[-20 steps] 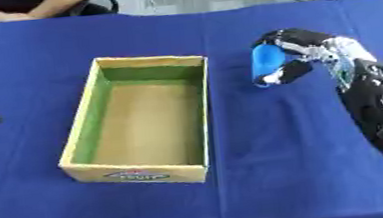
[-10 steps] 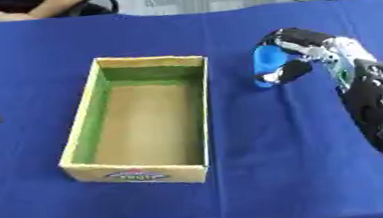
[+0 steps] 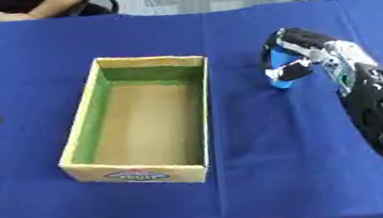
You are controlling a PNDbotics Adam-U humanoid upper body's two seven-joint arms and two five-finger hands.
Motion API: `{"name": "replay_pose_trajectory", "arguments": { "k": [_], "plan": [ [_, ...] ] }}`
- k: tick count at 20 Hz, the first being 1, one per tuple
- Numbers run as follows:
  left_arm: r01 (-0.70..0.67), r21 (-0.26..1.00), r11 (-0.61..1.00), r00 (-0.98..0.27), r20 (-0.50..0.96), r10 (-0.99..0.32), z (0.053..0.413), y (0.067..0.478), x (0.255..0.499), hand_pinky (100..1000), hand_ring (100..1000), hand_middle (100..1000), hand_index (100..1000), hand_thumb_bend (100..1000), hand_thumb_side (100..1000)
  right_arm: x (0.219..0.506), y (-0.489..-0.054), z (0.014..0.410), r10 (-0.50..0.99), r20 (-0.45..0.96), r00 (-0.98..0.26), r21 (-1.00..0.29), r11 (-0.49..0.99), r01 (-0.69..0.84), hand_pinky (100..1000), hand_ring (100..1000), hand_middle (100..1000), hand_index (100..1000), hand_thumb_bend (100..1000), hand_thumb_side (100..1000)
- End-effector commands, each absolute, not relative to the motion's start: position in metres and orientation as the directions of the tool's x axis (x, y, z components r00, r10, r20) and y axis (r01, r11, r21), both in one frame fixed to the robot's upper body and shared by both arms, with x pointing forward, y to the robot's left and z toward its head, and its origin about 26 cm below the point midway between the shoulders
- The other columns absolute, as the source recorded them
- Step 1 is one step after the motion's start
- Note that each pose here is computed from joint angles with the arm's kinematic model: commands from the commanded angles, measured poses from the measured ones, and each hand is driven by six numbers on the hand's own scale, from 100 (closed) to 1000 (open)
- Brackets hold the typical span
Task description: Pick up objects on the table and place them in the box.
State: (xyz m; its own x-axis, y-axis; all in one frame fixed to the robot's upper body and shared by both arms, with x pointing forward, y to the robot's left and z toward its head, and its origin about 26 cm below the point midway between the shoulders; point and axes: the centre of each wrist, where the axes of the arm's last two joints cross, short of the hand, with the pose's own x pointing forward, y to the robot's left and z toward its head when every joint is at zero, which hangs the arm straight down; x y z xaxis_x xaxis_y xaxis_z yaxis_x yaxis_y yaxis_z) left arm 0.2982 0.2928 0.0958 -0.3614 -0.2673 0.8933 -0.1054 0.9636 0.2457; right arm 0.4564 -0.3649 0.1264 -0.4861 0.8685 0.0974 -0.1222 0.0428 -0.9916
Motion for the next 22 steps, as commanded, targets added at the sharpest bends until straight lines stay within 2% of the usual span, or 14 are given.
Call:
{"name": "replay_pose_trajectory", "arguments": {
  "k": [1, 6, 10, 13, 22],
  "plan": [
    [-0.104, 0.257, 0.961, -0.387, 0.88, -0.277, 0.104, 0.294, 0.299, 628, 863, 865, 814, 435, 1000, 0.454, -0.373, 0.143, 0.869, 0.066, -0.49, -0.997, 0.037, -0.067, 234, 208, 325, 572, 100, 329],
    [-0.103, 0.258, 0.961, -0.386, 0.88, -0.277, 0.104, 0.294, 0.299, 628, 863, 865, 814, 434, 1000, 0.449, -0.374, 0.146, 0.863, 0.059, -0.501, -0.998, 0.043, -0.043, 232, 208, 323, 570, 100, 331],
    [-0.101, 0.258, 0.961, -0.385, 0.88, -0.277, 0.103, 0.293, 0.3, 628, 864, 866, 814, 433, 1000, 0.446, -0.372, 0.164, 0.852, 0.026, -0.522, -0.999, 0.043, 0.021, 228, 205, 316, 564, 100, 323],
    [-0.101, 0.257, 0.961, -0.383, 0.881, -0.276, 0.103, 0.294, 0.299, 629, 864, 866, 814, 433, 1000, 0.443, -0.373, 0.189, 0.847, -0.017, -0.532, -0.996, 0.034, 0.087, 210, 200, 345, 555, 100, 320],
    [-0.106, 0.265, 0.959, -0.374, 0.883, -0.285, 0.101, 0.296, 0.298, 629, 865, 867, 814, 433, 1000, 0.425, -0.383, 0.279, 0.839, -0.219, -0.497, -0.945, -0.056, 0.323, 170, 206, 351, 543, 100, 329]
  ]
}}
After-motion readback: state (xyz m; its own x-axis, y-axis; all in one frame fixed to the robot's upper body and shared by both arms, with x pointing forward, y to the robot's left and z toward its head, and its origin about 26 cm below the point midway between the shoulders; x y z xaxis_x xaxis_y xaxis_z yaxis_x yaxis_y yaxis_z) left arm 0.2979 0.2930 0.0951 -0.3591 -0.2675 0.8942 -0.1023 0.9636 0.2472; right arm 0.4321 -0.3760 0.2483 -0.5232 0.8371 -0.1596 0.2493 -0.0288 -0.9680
